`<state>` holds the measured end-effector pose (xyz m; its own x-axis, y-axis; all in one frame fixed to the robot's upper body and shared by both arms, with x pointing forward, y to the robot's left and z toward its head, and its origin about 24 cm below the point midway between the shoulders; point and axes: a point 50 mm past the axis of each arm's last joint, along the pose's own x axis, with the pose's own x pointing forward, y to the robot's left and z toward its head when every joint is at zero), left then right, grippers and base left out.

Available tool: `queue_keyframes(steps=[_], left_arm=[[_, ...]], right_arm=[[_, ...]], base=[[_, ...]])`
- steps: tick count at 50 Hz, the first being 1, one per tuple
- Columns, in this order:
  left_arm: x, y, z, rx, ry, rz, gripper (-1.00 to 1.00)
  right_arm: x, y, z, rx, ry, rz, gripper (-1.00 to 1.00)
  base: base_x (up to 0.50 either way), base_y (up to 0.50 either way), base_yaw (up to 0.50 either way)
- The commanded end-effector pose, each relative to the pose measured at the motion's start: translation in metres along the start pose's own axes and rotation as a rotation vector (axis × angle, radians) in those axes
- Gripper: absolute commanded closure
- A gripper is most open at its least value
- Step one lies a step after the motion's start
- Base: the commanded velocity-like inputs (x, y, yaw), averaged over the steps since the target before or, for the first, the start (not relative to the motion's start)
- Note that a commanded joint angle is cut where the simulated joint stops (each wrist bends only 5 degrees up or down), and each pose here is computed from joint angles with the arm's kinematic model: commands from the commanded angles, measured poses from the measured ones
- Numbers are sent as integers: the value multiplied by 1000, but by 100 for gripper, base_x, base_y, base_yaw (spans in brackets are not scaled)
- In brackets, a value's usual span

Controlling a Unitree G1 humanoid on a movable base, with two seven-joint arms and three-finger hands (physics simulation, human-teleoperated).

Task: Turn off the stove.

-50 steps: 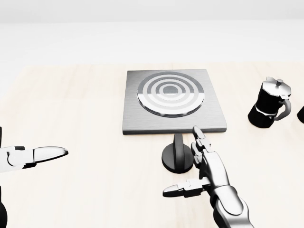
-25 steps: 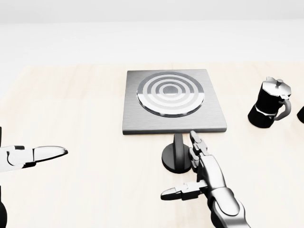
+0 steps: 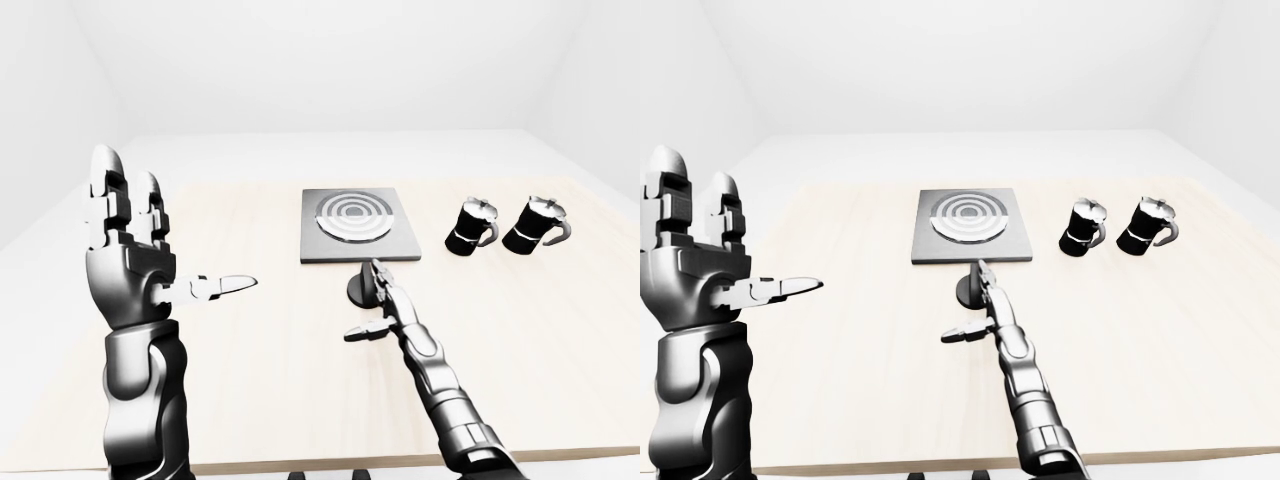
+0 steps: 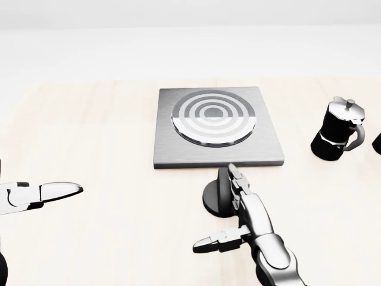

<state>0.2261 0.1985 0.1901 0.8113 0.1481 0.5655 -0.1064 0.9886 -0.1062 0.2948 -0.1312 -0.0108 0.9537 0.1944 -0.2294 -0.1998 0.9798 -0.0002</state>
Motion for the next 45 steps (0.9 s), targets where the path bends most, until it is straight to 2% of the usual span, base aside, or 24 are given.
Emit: queue_keyframes(steps=[1, 8, 18, 25, 34, 45], left_arm=[[-1, 2, -3, 1, 15, 5, -100], [1, 5, -2, -1, 10, 15, -100], [1, 9, -6, 3, 27, 31, -100], [0, 8, -6, 0, 30, 34, -100], [-1, 11, -6, 4, 30, 40, -100], [-1, 10, -6, 1, 33, 36, -100]], right_arm=[[-5, 54, -9, -1, 16, 175, -100], [-11, 83, -2, -24, -24, 248, -100], [-28, 103, 5, -23, -88, 297, -100], [-32, 109, 16, -31, -105, 328, -100], [-18, 108, 40, -50, -154, 342, -100], [-21, 107, 40, -59, -163, 336, -100]], base=[[0, 0, 0], [0, 0, 0], [0, 0, 0], [0, 0, 0], [0, 0, 0], [0, 0, 0]])
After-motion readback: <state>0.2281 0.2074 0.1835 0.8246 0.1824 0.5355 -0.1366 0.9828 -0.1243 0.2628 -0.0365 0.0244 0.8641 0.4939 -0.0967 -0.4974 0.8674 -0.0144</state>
